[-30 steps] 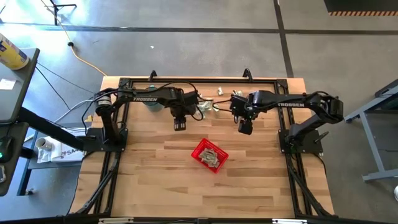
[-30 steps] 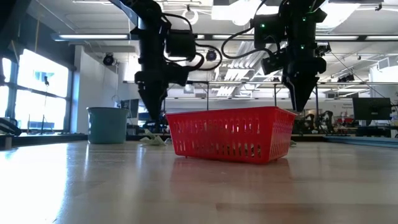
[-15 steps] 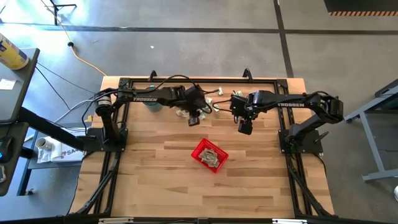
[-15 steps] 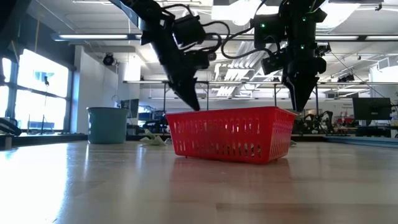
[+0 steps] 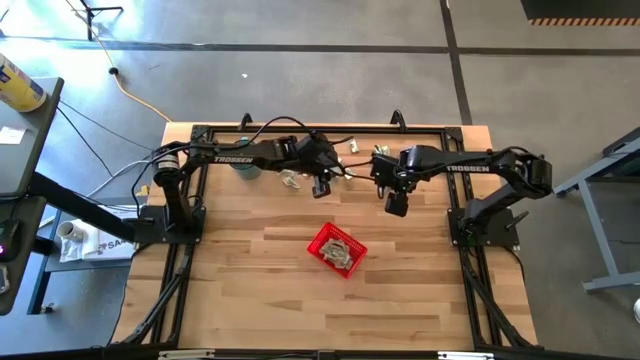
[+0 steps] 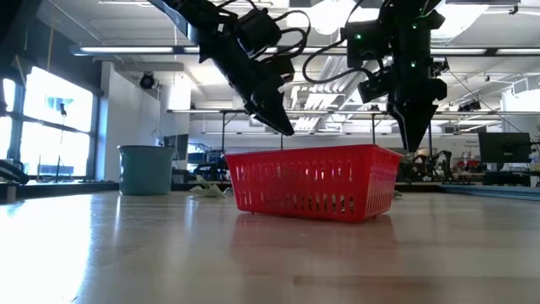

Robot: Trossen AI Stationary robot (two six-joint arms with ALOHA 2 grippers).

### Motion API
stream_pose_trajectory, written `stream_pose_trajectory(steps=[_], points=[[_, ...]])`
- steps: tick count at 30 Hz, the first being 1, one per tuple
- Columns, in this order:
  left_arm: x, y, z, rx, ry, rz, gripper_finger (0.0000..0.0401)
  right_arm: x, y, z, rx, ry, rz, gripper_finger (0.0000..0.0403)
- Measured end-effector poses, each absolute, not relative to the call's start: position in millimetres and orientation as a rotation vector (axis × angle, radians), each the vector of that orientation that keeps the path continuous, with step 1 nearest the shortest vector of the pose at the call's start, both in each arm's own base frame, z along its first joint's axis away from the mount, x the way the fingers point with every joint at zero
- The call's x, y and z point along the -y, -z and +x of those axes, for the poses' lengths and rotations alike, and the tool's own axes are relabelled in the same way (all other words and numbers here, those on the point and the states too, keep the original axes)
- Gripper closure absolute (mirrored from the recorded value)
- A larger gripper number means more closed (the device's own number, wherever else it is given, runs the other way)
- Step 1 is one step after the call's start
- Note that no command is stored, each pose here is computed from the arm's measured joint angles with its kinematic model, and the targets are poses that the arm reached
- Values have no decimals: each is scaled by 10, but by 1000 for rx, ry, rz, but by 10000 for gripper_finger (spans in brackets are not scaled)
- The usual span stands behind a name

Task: Pick and place Stevia / Truvia into bins
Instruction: Put the light green stevia packet into the bin

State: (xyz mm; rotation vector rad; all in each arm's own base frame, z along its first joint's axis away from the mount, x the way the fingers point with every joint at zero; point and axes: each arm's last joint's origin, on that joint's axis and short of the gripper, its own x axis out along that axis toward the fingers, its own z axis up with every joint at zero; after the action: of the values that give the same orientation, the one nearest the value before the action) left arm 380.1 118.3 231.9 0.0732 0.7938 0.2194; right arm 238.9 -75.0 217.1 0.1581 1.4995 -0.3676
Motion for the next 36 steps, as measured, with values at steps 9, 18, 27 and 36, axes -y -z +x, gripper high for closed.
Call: stream_pose_trajectory(steps=[9, 18, 27, 36], points=[[-1183, -2321, 3803, -791, -220, 74, 224, 750, -2171, 2389, -1500, 366, 156, 178], [-1183, -2321, 3803, -791, -220, 73, 224, 750, -2171, 2389, -1498, 375, 167, 178], [-1194, -2357, 3837, -738, -223, 93, 224, 751, -2172, 2393, -1496, 368, 159, 178], [-1145, -2530, 3921, -530, -301, -216, 224, 749, -2171, 2388, -1499, 369, 168, 178]])
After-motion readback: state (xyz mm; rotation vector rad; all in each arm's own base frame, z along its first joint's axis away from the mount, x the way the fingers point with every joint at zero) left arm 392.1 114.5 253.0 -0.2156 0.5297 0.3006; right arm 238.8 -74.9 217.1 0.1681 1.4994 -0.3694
